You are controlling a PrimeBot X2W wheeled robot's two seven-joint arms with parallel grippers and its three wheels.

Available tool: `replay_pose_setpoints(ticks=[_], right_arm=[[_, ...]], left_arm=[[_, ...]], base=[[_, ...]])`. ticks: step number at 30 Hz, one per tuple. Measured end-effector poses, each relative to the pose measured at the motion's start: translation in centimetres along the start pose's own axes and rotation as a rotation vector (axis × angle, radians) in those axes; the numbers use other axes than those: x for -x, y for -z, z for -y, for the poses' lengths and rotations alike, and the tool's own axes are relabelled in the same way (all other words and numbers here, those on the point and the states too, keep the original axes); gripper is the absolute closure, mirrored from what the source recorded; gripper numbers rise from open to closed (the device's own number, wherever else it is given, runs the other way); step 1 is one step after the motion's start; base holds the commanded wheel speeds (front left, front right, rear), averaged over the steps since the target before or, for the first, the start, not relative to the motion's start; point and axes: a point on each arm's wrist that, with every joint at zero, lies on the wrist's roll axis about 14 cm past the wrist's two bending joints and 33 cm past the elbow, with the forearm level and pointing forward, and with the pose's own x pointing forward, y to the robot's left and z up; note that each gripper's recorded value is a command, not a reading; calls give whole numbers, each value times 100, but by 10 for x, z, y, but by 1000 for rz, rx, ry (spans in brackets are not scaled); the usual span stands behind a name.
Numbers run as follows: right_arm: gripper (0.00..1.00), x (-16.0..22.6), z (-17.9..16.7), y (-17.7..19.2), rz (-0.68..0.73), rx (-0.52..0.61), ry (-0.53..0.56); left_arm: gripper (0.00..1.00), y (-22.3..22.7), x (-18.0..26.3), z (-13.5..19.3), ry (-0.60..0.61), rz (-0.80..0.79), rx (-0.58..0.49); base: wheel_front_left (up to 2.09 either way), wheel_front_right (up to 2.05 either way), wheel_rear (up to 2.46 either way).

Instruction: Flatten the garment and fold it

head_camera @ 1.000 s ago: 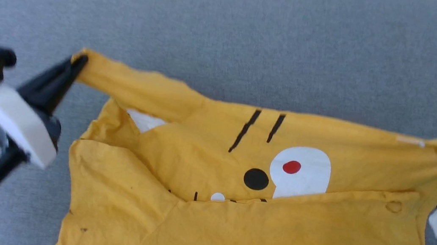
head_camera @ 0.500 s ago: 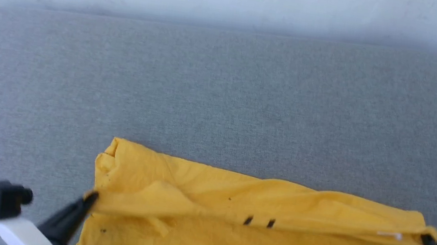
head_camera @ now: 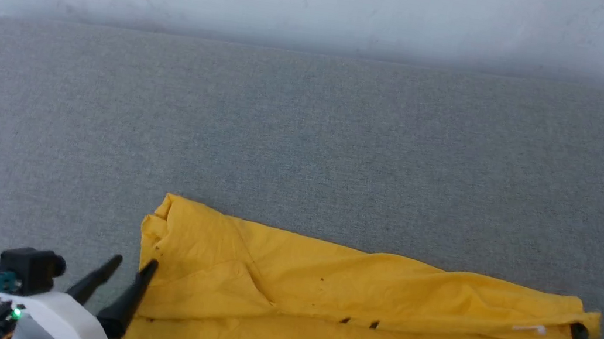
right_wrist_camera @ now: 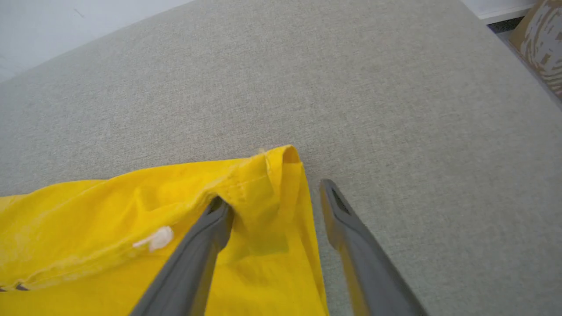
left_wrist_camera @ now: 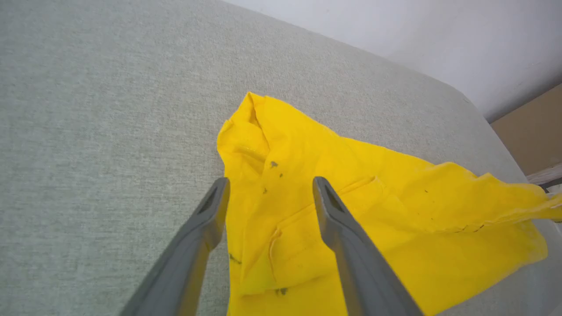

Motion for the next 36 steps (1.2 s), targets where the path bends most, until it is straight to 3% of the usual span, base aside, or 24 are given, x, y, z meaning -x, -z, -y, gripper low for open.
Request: replay_pose_setpoints(ticks=[11, 15, 19, 34, 36], right_arm=[[0, 12, 22, -10, 37, -46, 53], [0, 7, 19, 1, -5, -99, 30], [0, 12, 7, 32, -152, -132, -17], [0, 33, 17, 78, -412, -69, 24], [0, 34, 21, 70, -379, -73, 34]], left_arm=[[0, -66, 18, -7, -123, 318, -29], [0, -67, 26, 0, -127, 342, -21], [0, -68, 34, -4, -151, 358, -30], [0, -71, 34, -15, -188, 358, -38], [0, -72, 32, -14, -182, 359, -47]], base=[[0, 0, 0], [0, 0, 0], [0, 0, 0], [0, 0, 0], [0, 0, 0]])
